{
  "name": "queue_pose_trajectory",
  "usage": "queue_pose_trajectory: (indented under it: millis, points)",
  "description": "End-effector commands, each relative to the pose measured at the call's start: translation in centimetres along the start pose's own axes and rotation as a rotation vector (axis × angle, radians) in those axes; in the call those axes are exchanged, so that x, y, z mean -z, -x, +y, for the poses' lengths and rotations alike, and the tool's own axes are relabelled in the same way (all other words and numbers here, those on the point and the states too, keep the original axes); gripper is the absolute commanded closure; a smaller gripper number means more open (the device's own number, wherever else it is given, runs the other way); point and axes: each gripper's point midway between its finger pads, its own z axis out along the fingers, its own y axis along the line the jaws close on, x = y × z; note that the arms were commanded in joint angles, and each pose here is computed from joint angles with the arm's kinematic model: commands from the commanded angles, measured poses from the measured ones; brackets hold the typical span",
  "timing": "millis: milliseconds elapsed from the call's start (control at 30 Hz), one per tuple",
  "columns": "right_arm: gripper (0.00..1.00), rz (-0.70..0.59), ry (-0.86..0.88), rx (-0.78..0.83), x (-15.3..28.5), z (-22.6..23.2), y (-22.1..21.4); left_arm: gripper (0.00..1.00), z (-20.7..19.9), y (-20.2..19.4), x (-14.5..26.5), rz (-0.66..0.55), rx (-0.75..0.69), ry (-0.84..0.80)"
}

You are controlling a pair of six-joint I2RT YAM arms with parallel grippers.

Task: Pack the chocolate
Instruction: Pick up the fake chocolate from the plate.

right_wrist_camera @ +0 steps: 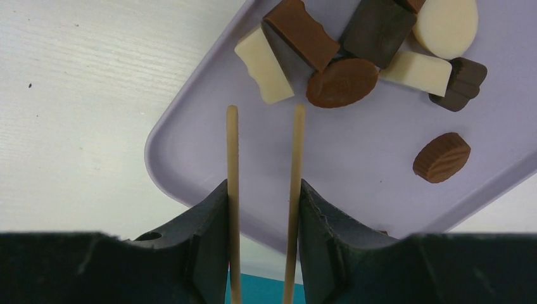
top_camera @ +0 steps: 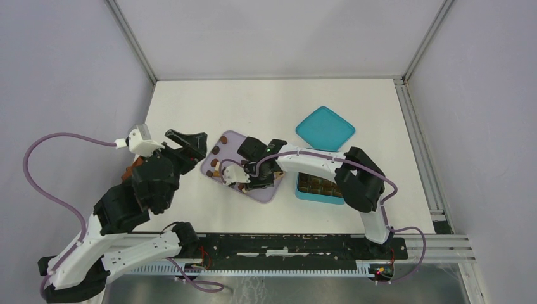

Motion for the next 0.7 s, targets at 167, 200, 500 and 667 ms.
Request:
queue_pose_trajectory:
  millis: [167, 200, 500, 667]
  points:
    - [0.56, 0.022, -0.032, 0.042, -0.5, -0.9, 1.1, 0.14, 0.4, 0.9, 0.0, -0.046, 0.050, 0.022]
    - [0.56, 0.025, -0.037, 0.044, -0.6, -1.0, 1.2, 0.14, 0.4, 0.9, -0.1, -0.046, 0.050, 0.021]
    - [0.56, 0.063, -0.056, 0.057, -1.3, -1.6, 1.5, 0.14, 0.5, 0.9, 0.0, -0.046, 0.054, 0.022]
    - [0.56, 0.088, -0.047, 0.074, -1.8, -1.2, 1.3, 0.14, 0.6, 0.8, 0.0, -0.046, 0.057, 0.021]
